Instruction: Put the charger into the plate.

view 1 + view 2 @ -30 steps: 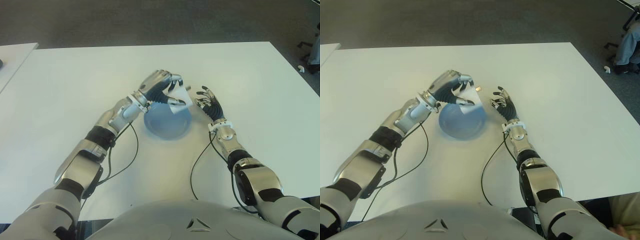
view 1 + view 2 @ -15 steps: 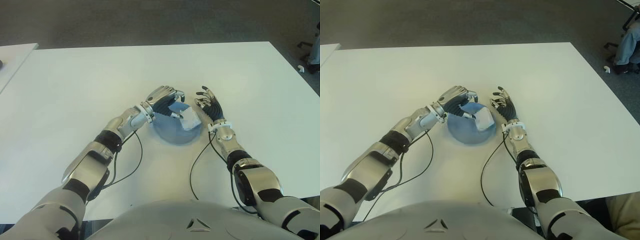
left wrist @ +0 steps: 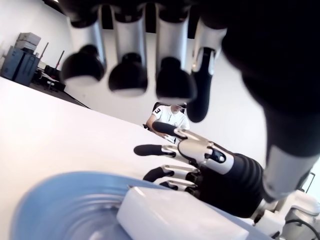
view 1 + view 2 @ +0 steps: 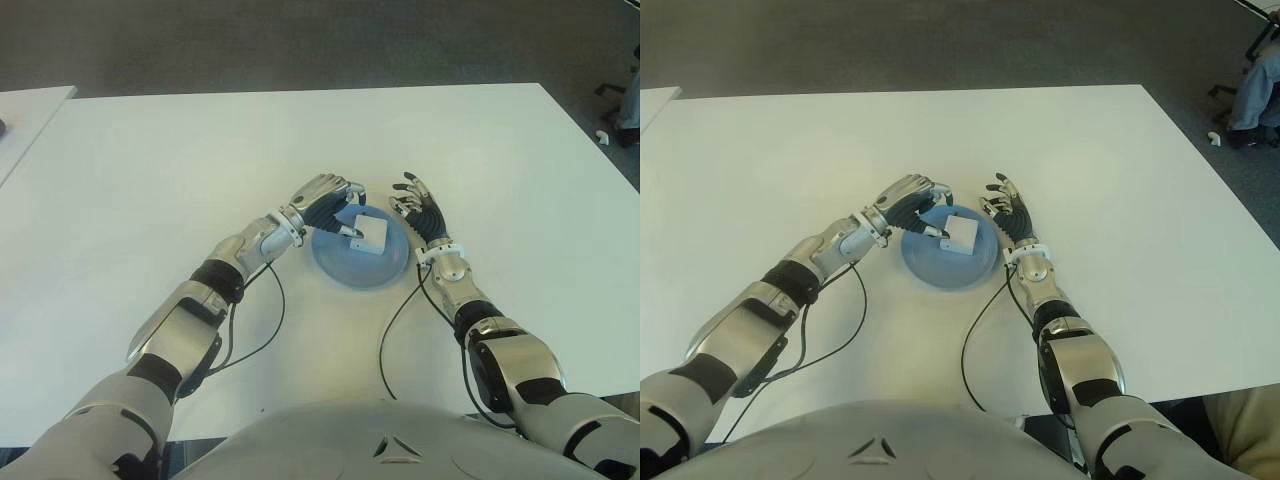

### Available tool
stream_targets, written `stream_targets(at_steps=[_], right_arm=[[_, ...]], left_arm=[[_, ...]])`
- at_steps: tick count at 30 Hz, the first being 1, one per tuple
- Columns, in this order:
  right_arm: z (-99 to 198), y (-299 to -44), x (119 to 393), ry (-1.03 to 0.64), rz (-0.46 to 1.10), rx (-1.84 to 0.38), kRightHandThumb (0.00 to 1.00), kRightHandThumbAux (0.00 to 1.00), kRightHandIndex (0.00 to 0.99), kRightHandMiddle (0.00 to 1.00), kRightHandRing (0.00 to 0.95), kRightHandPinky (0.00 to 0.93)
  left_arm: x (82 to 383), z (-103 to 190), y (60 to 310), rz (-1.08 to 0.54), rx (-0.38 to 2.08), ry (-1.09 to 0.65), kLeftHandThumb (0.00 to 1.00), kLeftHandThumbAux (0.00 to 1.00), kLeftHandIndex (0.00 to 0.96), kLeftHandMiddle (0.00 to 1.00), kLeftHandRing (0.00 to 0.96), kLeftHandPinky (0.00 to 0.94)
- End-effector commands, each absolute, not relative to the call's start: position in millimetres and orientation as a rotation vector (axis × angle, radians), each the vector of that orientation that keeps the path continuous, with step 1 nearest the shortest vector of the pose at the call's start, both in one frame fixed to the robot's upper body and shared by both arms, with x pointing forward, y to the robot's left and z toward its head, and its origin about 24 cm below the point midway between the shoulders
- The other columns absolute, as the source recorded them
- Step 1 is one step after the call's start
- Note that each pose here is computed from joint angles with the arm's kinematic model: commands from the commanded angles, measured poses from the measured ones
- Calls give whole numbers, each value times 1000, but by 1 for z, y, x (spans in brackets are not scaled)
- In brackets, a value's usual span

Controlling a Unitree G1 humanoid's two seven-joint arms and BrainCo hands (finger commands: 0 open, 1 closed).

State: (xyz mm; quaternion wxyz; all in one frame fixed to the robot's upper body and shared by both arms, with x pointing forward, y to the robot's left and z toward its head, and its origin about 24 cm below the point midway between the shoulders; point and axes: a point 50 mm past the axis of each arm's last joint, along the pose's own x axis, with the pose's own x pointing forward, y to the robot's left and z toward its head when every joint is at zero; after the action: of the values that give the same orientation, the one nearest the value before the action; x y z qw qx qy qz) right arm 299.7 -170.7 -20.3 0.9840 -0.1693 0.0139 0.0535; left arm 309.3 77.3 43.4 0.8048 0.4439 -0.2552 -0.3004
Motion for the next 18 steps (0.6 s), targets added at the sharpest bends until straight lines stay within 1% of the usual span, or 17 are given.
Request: stream_targets(at_steps=[1, 8, 12, 14, 15, 16, 18], right_arm=[[-57, -169, 273, 222, 177, -367, 76, 558, 0, 243, 377, 410], [-56, -169, 273, 216, 184, -365, 84, 549, 0, 229, 375, 425], [-56, -170, 273, 215, 186, -361, 82, 551, 0, 227, 380, 422], [-55, -171, 273, 214, 187, -359, 81, 558, 0, 228, 382, 415], [-55, -171, 273, 214, 188, -358, 82, 562, 0, 229, 381, 404], [-55, -171, 273, 215, 189, -356, 82, 563, 0, 230, 381, 400], [-56, -171, 272, 217, 189, -355, 81, 566, 0, 231, 379, 384]], left_arm=[[311, 42, 79, -637, 953, -544, 750, 696, 442, 873, 868, 868], [311, 42, 79, -632, 950, -540, 750, 696, 442, 878, 872, 875], [313, 42, 80, -634, 941, -532, 749, 696, 442, 872, 866, 859], [313, 43, 81, -638, 931, -528, 746, 694, 443, 854, 849, 822], [314, 44, 81, -640, 926, -528, 739, 692, 441, 820, 807, 762], [314, 45, 81, -641, 921, -530, 737, 691, 440, 808, 791, 740], [314, 46, 81, -643, 915, -532, 725, 689, 436, 760, 729, 669]])
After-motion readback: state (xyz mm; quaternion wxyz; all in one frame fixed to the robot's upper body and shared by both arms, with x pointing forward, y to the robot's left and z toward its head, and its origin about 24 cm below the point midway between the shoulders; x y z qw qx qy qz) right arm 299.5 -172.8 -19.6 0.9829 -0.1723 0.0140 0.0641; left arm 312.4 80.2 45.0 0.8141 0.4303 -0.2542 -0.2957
